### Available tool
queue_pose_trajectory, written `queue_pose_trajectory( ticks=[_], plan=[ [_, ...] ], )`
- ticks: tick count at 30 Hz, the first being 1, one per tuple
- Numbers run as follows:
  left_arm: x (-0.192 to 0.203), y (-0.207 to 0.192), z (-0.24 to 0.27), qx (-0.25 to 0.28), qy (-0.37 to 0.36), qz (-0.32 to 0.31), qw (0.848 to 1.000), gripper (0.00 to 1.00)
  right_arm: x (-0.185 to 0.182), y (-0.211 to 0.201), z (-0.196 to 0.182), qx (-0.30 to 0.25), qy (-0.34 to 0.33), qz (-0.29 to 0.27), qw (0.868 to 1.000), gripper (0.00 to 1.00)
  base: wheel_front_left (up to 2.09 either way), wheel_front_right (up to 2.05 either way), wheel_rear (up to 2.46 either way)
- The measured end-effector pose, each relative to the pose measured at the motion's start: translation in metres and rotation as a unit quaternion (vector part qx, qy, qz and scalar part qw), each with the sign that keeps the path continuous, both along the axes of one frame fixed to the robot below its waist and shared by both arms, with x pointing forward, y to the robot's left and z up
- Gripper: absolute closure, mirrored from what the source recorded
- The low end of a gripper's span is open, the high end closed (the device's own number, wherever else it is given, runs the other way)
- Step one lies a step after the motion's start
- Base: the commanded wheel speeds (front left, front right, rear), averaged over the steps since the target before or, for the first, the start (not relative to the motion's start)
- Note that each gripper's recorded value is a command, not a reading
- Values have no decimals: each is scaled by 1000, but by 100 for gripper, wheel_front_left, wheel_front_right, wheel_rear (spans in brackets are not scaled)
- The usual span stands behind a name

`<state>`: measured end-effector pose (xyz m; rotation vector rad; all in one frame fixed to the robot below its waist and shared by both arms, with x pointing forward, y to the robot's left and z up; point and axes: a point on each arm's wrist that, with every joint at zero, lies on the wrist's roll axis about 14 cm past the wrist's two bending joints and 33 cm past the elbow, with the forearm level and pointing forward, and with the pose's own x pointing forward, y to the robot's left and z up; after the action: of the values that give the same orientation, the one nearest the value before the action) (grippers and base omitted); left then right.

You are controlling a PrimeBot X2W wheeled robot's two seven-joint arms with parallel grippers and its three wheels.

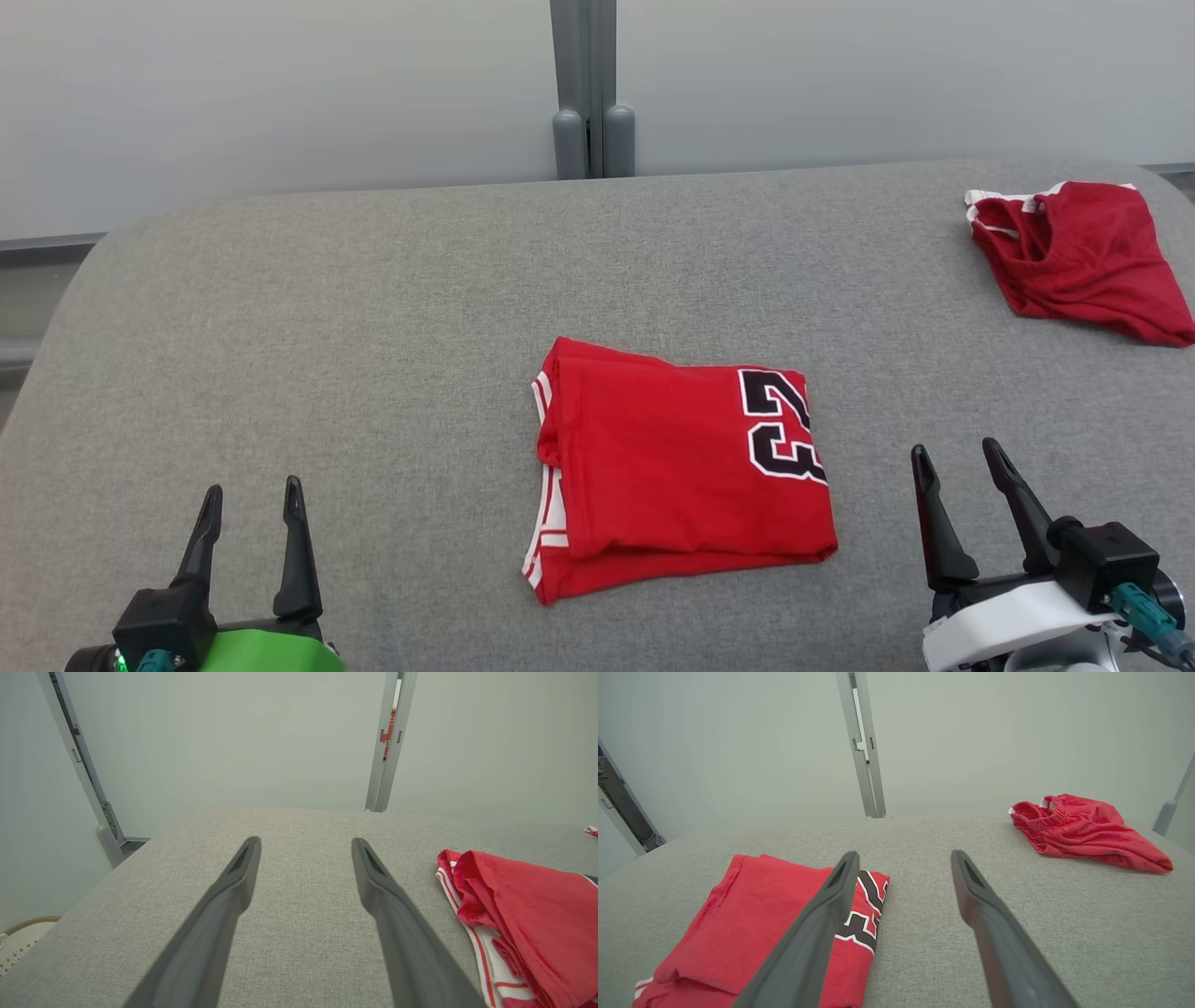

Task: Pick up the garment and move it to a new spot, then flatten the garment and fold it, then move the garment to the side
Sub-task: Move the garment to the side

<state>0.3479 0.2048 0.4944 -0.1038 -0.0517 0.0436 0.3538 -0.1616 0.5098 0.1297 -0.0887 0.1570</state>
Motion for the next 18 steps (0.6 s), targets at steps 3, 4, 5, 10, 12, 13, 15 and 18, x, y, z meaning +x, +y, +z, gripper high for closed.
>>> queue_pose_trajectory(
  ticks=[3,4,5,10,12,13,15,18],
  plan=[
    [0,0,0,0,0,1,1000,0,0,1,-1,0,1,0,1000,0,0,0,0],
    [0,1,0,0,1,1,1000,0,0,1,-1,1,1,1,1000,0,0,0,0],
    [0,1,0,0,1,2,1000,0,0,1,-1,0,1,1,1000,0,0,0,0],
    [-1,2,0,0,0,4,1000,0,1,2,-2,1,3,3,1000,0,0,0,0],
    [-1,2,0,0,1,4,1000,0,0,5,-4,0,6,7,1000,0,0,0,0],
    [-1,3,-1,0,1,4,1000,0,1,8,-4,0,6,12,1000,0,0,0,0],
    [-1,3,-2,0,3,5,1000,0,4,14,-3,-4,4,23,1000,0,0,0,0],
    [-1,2,-5,-1,7,4,1000,0,17,23,3,-12,-5,41,999,0,0,0,0]
  ],
)
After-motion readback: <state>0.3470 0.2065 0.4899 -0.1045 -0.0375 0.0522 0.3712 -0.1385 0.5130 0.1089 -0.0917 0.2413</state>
